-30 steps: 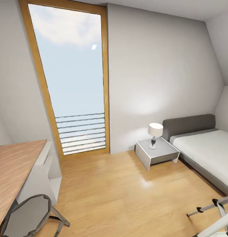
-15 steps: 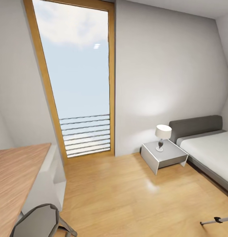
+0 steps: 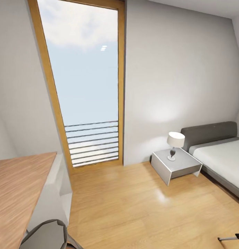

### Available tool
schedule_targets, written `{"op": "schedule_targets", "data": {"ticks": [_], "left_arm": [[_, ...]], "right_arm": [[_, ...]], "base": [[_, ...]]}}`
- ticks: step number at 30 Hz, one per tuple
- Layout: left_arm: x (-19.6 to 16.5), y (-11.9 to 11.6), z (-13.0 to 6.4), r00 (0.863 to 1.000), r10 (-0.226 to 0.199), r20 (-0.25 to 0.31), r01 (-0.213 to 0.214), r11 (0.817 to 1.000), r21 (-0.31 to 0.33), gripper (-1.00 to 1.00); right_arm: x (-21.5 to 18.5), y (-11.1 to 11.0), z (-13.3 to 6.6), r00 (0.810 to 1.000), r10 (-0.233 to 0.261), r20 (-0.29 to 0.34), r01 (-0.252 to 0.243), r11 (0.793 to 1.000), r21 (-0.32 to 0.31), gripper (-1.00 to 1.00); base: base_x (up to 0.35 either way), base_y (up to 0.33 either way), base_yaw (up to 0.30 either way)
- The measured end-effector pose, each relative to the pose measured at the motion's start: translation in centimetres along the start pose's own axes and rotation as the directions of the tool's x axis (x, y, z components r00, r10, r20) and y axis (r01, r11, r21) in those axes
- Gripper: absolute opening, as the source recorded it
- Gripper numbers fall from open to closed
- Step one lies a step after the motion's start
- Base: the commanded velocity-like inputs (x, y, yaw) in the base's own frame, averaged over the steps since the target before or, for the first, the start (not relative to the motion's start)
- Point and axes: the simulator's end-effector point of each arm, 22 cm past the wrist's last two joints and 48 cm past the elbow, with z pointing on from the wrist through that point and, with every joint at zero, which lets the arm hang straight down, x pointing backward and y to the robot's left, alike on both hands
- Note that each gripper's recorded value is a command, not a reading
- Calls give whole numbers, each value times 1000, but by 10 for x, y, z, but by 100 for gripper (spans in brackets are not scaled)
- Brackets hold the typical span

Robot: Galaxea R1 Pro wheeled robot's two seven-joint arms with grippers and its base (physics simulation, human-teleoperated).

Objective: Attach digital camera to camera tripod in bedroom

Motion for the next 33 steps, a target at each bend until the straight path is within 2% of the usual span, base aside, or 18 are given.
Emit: {"op": "schedule_targets", "data": {"ticks": [8, 19, 33], "left_arm": [[1, 0, 0, 1000, 1, -1, -1, 1000, 0, -100], [1, -1, 0, 1000, 7, -1, -7, 1000, 1, -100], [1, -1, 0, 1000, 7, -1, -7, 1000, 0, -100]], "right_arm": [[0, 1, 0, 1000, 0, 0, 0, 1000, -1, 100], [0, 0, 0, 1000, 0, -1, 0, 1000, -1, 100], [0, 0, 0, 1000, 1, -1, -1, 1000, 0, 100]], "base": [[25, 5, 0], [209, 1, 0], [24, 0, 0]]}}
